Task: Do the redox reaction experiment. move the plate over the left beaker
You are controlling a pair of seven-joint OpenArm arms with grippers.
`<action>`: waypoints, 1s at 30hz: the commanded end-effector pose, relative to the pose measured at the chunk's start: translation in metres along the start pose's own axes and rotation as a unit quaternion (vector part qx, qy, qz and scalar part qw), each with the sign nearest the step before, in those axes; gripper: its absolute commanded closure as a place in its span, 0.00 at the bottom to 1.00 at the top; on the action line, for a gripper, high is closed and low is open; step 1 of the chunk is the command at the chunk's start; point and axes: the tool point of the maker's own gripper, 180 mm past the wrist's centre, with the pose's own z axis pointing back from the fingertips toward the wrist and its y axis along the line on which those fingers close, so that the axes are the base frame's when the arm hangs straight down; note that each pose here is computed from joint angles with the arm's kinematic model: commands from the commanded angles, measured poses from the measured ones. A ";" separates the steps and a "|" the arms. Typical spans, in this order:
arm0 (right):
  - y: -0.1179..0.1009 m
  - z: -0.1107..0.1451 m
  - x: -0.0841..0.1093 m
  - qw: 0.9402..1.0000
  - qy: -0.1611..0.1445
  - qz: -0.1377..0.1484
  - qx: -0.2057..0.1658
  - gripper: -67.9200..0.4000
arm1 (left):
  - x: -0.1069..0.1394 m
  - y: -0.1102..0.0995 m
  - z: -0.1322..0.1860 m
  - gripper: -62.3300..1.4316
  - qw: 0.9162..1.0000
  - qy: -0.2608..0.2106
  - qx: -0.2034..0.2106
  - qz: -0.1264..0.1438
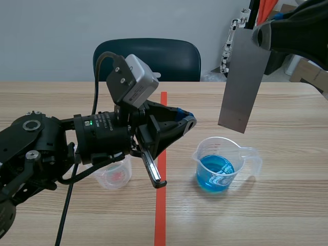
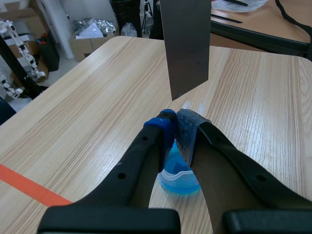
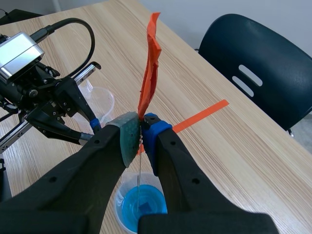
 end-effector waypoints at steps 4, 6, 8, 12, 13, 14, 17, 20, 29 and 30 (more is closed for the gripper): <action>0.000 0.003 0.014 1.000 -0.015 0.020 0.002 0.98 | 0.009 0.003 0.000 0.91 1.000 -0.016 0.003 0.001; 0.000 0.003 0.014 1.000 -0.015 0.020 0.002 0.98 | 0.008 0.003 0.000 0.91 1.000 -0.015 0.003 0.001; 0.000 0.003 0.014 1.000 -0.015 0.020 0.002 0.98 | 0.008 0.003 0.000 0.91 1.000 -0.015 0.003 0.001; 0.000 0.003 0.014 1.000 -0.015 0.020 0.002 0.98 | 0.008 0.003 0.000 0.91 1.000 -0.015 0.003 0.000; 0.000 0.003 0.014 1.000 -0.015 0.020 0.002 0.98 | 0.008 0.003 0.000 0.91 1.000 -0.015 0.003 0.000; 0.000 0.003 0.014 1.000 -0.015 0.020 0.002 0.98 | 0.008 0.003 0.000 0.91 1.000 -0.015 0.003 0.000; 0.000 0.003 0.014 1.000 -0.015 0.020 0.002 0.98 | 0.008 0.003 0.000 0.91 1.000 -0.015 0.003 0.000; 0.000 0.003 0.013 1.000 -0.014 0.020 0.001 0.98 | 0.008 0.003 0.000 0.91 1.000 -0.015 0.003 0.000; 0.000 0.003 0.013 1.000 -0.012 0.021 0.001 0.98 | 0.002 0.006 0.007 0.91 1.000 -0.009 0.016 0.009; 0.000 0.003 0.013 1.000 -0.012 0.021 0.001 0.98 | 0.001 0.008 0.009 0.91 1.000 -0.009 0.020 0.011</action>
